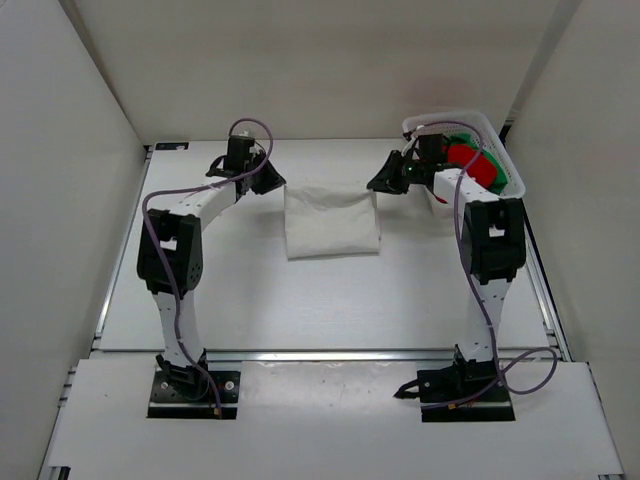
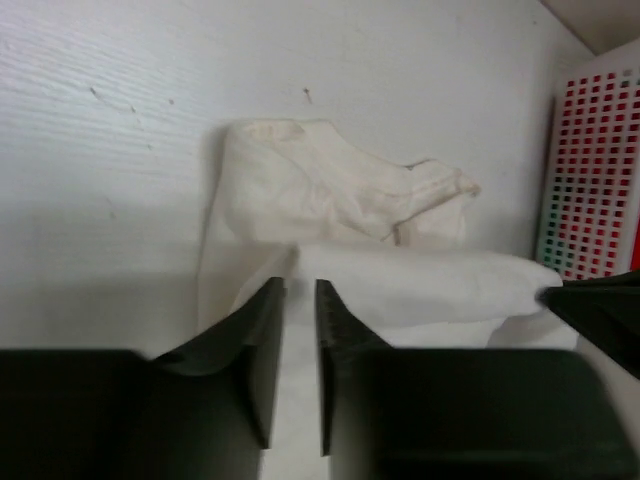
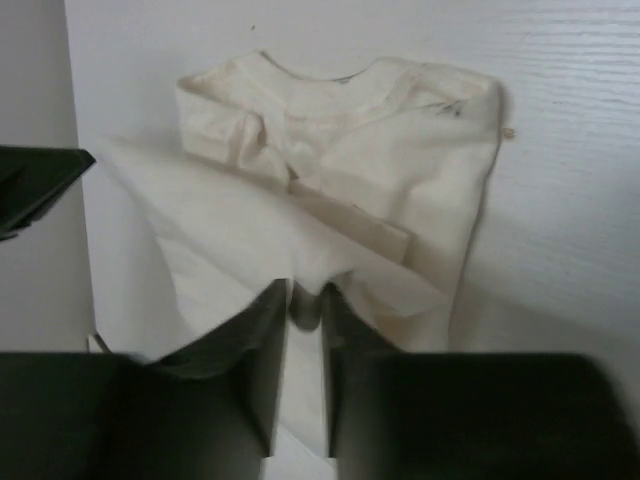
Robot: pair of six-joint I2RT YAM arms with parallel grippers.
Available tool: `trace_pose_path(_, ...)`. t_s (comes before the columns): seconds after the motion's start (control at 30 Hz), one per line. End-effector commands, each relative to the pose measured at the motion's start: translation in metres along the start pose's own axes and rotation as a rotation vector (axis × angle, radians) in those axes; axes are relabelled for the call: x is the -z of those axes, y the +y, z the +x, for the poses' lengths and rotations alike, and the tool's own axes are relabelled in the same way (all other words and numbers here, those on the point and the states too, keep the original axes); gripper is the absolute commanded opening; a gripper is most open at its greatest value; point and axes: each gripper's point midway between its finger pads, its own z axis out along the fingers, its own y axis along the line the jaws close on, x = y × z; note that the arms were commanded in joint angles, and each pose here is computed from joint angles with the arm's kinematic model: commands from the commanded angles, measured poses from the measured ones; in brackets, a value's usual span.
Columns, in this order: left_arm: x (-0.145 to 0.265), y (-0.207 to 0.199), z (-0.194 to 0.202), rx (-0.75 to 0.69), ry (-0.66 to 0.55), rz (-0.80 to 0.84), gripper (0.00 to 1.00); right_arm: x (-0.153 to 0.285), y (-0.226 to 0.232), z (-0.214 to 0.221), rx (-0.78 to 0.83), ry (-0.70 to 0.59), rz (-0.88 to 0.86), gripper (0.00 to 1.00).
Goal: Fold and stack the t-shirts
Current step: Fold the long partially folded tshirt into a neat square, then put the neatly folded tshirt into the corner of the board with the left arm
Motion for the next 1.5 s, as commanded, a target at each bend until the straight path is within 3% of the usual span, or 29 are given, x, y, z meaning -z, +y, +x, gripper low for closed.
trace_pose_path(0.0,0.004,-0.006,-0.045,0.091,-0.09,0.067,0.37,0.003,0.016,-0.034,0.058,-0.05,-0.019,0.28)
trace_pose_path(0.07,0.01,-0.009,-0.055,0.11,-0.127,0.094,0.55,0.008,0.024,-0.042,0.103,-0.078,0.006,0.4)
trace_pose_path(0.1,0.018,-0.011,-0.059,0.111,-0.149,0.099,0.57,0.015,0.026,-0.045,0.127,-0.091,0.03,0.43)
trace_pose_path(0.17,0.03,-0.022,-0.064,0.076,-0.19,0.119,0.58,0.022,0.034,-0.044,0.17,-0.112,0.07,0.51)
trace_pose_path(0.27,0.037,-0.033,-0.039,0.007,-0.159,0.133,0.55,0.031,0.045,-0.027,0.208,-0.123,0.085,0.5)
trace_pose_path(0.33,0.039,-0.028,-0.01,-0.02,-0.114,0.117,0.56,0.037,0.049,0.001,0.212,-0.116,0.063,0.4)
trace_pose_path(0.4,0.041,-0.018,0.015,-0.032,-0.087,0.122,0.6,0.037,0.056,0.029,0.204,-0.12,0.037,0.06)
trace_pose_path(0.43,0.042,0.0,0.035,-0.025,-0.045,0.096,0.61,0.041,0.056,0.046,0.196,-0.13,0.021,0.01)
trace_pose_path(0.57,0.047,0.026,0.069,-0.002,-0.001,0.122,0.68,0.056,0.056,0.102,0.221,-0.132,-0.013,0.0)
trace_pose_path(0.63,0.043,0.042,0.091,-0.01,0.055,0.109,0.72,0.065,0.062,0.124,0.248,-0.118,-0.027,0.08)
trace_pose_path(0.7,0.038,0.044,0.102,-0.014,0.091,0.139,0.77,0.074,0.063,0.144,0.264,-0.103,-0.036,0.3)
trace_pose_path(0.8,0.023,0.042,0.124,-0.024,0.172,0.174,0.79,0.083,0.059,0.173,0.267,-0.077,-0.057,0.45)
trace_pose_path(0.87,0.007,0.039,0.132,-0.035,0.203,0.177,0.78,0.088,0.053,0.186,0.25,-0.067,-0.063,0.48)
trace_pose_path(0.9,0.002,0.036,0.137,-0.044,0.214,0.177,0.76,0.089,0.055,0.189,0.252,-0.06,-0.075,0.48)
trace_pose_path(0.97,-0.015,0.033,0.139,-0.032,0.233,0.178,0.63,0.09,0.054,0.198,0.25,-0.054,-0.081,0.49)
trace_pose_path(1.03,-0.024,0.026,0.135,-0.015,0.231,0.185,0.39,0.09,0.057,0.205,0.249,-0.04,-0.091,0.48)
trace_pose_path(1.17,-0.045,-0.001,0.117,-0.009,0.189,0.21,0.06,0.091,0.052,0.214,0.239,-0.016,-0.096,0.46)
trace_pose_path(1.3,-0.036,-0.023,0.061,0.002,0.08,0.227,0.0,0.09,0.046,0.231,0.229,0.009,-0.092,0.45)
trace_pose_path(1.37,-0.024,-0.01,0.027,0.025,0.013,0.199,0.0,0.09,0.045,0.239,0.223,0.029,-0.098,0.46)
trace_pose_path(1.47,0.011,0.057,-0.039,0.14,-0.137,0.117,0.0,0.091,0.043,0.248,0.222,0.051,-0.114,0.45)
